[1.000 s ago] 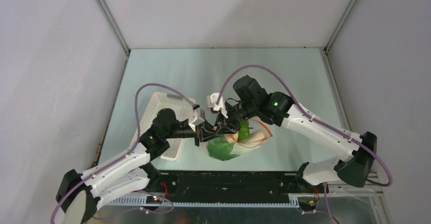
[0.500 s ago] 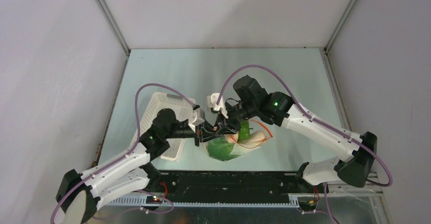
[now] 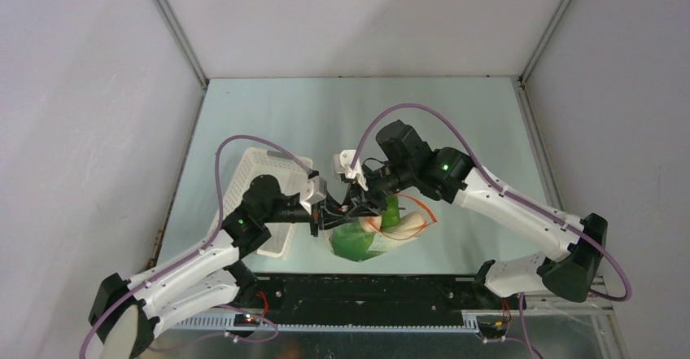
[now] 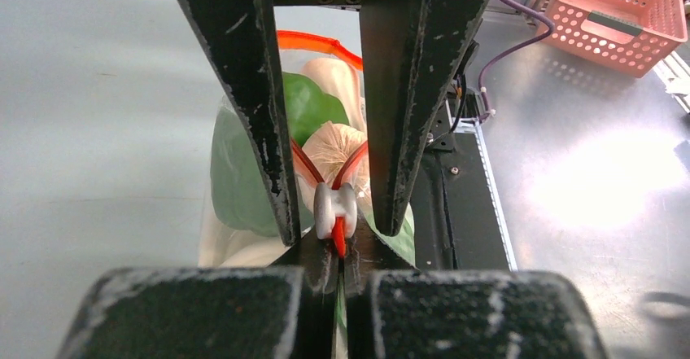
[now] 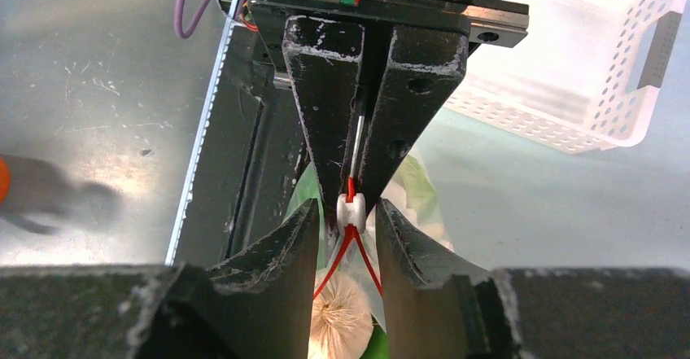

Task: Place the food in the zip-top bag and seal the zipper
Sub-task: Adjust the zipper food storage bag at the center of the board.

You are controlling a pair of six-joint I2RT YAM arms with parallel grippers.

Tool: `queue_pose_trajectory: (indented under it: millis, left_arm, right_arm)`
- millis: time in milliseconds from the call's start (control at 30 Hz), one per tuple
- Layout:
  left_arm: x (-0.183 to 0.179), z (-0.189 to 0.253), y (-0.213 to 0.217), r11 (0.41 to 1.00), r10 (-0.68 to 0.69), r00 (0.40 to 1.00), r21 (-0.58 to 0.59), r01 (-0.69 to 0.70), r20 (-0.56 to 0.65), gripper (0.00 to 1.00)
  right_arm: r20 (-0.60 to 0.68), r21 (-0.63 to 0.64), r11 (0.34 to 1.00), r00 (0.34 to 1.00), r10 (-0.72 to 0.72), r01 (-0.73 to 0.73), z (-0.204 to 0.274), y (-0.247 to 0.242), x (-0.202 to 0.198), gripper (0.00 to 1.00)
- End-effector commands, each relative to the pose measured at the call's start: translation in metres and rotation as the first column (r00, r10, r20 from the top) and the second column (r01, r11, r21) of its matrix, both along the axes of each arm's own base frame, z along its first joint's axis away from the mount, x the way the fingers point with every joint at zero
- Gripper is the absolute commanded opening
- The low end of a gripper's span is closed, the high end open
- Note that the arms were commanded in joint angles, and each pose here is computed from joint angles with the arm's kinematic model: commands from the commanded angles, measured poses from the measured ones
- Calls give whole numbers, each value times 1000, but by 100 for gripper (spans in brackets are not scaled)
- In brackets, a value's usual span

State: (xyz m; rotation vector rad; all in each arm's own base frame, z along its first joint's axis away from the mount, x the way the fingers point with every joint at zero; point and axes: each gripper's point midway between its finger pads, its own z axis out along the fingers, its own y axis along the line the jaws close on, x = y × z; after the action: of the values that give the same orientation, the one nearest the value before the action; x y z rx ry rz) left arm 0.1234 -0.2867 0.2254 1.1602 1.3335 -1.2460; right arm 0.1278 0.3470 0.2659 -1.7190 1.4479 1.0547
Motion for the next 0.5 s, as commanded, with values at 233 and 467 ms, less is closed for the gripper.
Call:
queue_pose_trajectory:
  millis: [233,467]
  left_arm:
    - [0,22,-1,998,-4,995,-67,11,102,0]
    - [1,21,-2,998,-3,995,-63,9,96,0]
  right_arm:
    - [14,87,995,999,48,-49,27,5,-10,35]
    - [7,99,994,999,43,-44,31,6,-10,20]
